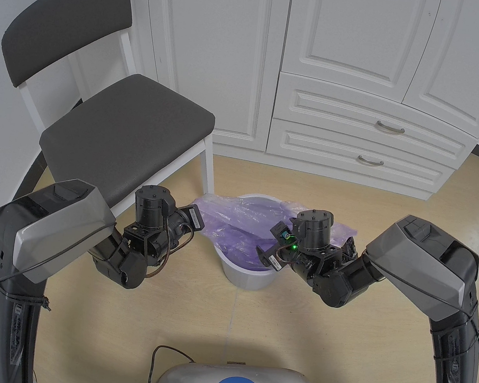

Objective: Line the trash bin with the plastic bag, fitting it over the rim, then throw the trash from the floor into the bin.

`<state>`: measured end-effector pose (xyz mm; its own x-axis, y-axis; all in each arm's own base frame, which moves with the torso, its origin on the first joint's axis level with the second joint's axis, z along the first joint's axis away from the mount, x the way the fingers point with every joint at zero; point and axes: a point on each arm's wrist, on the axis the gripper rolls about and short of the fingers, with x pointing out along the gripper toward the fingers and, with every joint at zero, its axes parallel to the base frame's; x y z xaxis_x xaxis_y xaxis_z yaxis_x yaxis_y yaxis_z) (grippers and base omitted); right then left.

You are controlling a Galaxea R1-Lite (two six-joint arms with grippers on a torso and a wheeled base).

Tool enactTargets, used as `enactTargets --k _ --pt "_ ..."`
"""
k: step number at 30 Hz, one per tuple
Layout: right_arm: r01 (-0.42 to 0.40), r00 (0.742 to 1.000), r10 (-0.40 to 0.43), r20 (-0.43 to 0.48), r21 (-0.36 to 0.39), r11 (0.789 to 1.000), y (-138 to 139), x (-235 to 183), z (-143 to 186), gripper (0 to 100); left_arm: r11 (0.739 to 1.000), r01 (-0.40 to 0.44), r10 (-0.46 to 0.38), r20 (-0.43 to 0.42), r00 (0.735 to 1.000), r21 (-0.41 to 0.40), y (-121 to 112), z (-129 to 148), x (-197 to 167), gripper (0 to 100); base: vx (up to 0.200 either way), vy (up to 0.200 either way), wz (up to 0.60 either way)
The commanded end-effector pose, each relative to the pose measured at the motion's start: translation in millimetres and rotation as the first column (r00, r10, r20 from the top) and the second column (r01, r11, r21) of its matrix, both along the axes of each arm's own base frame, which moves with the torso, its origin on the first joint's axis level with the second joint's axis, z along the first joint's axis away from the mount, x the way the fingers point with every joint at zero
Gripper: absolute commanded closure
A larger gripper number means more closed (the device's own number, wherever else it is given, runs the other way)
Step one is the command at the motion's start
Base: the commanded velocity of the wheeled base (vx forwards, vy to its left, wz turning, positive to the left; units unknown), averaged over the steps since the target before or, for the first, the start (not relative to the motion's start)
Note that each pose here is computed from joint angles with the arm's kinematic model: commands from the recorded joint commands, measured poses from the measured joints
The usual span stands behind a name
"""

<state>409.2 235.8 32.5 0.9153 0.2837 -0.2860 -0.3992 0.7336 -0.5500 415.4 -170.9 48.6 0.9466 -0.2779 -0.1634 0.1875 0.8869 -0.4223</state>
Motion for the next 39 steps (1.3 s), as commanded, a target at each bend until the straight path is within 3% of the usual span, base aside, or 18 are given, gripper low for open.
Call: enactTargets --k 1,6,7,11,21,23,27,28,30,32,33,35,39 --pt "0.017 0.999 -0.017 0.031 0.022 1.0 9.6 25.1 -19.2 0 1.0 0.001 -0.001 0.002 1.0 -0.002 -0.3 0.3 -1.0 100 0.0 0.0 0.0" --pt "0.021 0.999 -0.021 0.029 0.024 1.0 12.3 31.5 -28.7 0 1.0 0.003 -0.003 0.003 1.0 -0.003 -1.1 0.1 -0.9 100 0.0 0.0 0.0" --pt "0.02 0.999 -0.021 0.031 0.024 0.999 12.4 31.7 -28.3 100 1.0 0.003 -0.003 0.003 1.0 -0.003 -1.1 0.1 -0.9 100 0.0 0.0 0.0" --pt "0.028 0.998 -0.03 0.056 0.042 0.999 10.8 36.7 -18.9 100 1.0 0.003 -0.003 0.006 1.0 -0.004 -1.3 0.9 -0.5 100 0.0 0.0 0.0" --pt "0.072 0.974 -0.098 0.203 0.13 0.989 -2.5 78.8 42.5 100 1.0 0.003 -0.002 0.007 1.0 -0.016 -3.0 -1.2 1.8 100 0.0 0.0 0.0" --pt "0.071 0.97 -0.104 0.222 0.15 0.986 2.2 90.2 47.0 100 1.0 0.001 -0.001 0.012 1.0 -0.019 -5.4 -3.6 4.1 100 0.0 0.0 0.0" --pt "0.081 0.984 -0.099 0.148 0.122 0.989 4.1 92.3 21.8 100 0.999 -0.002 0.003 0.024 1.0 -0.036 -10.8 -10.4 8.3 100 0.0 0.0 0.0" --pt "0.081 0.984 -0.099 0.148 0.122 0.989 4.1 92.3 21.8 0 0.999 -0.002 0.003 0.024 1.0 -0.036 -10.8 -10.4 8.3 100 0.0 0.0 0.0" --pt "0.081 0.985 -0.099 0.142 0.125 0.989 4.5 93.0 15.0 0 0.999 -0.002 0.004 0.031 1.0 -0.045 -12.8 -10.8 9.6 100 0.0 0.0 0.0" --pt "0.085 0.981 -0.118 0.154 0.203 0.975 4.5 93.0 21.7 0 0.998 -0.002 0.005 0.038 0.999 -0.064 -14.5 -9.5 9.8 100 0.0 0.0 0.0" --pt "0.085 0.981 -0.118 0.154 0.203 0.975 4.5 93.0 21.7 0 0.998 -0.002 0.005 0.038 0.999 -0.064 -14.5 -9.5 9.8 100 0.0 0.0 0.0" --pt "0.066 0.967 -0.13 0.22 0.275 0.959 3.0 88.1 62.3 0 0.995 -0.015 0.02 0.057 0.998 -0.095 -16.7 -4.9 10.4 100 0.0 0.0 0.0" --pt "0.043 0.971 -0.103 0.215 0.266 0.963 -7.9 50.8 119.1 0 0.995 -0.02 0.027 0.068 0.997 -0.101 -17.4 -2.0 10.7 100 0.0 0.0 0.0"
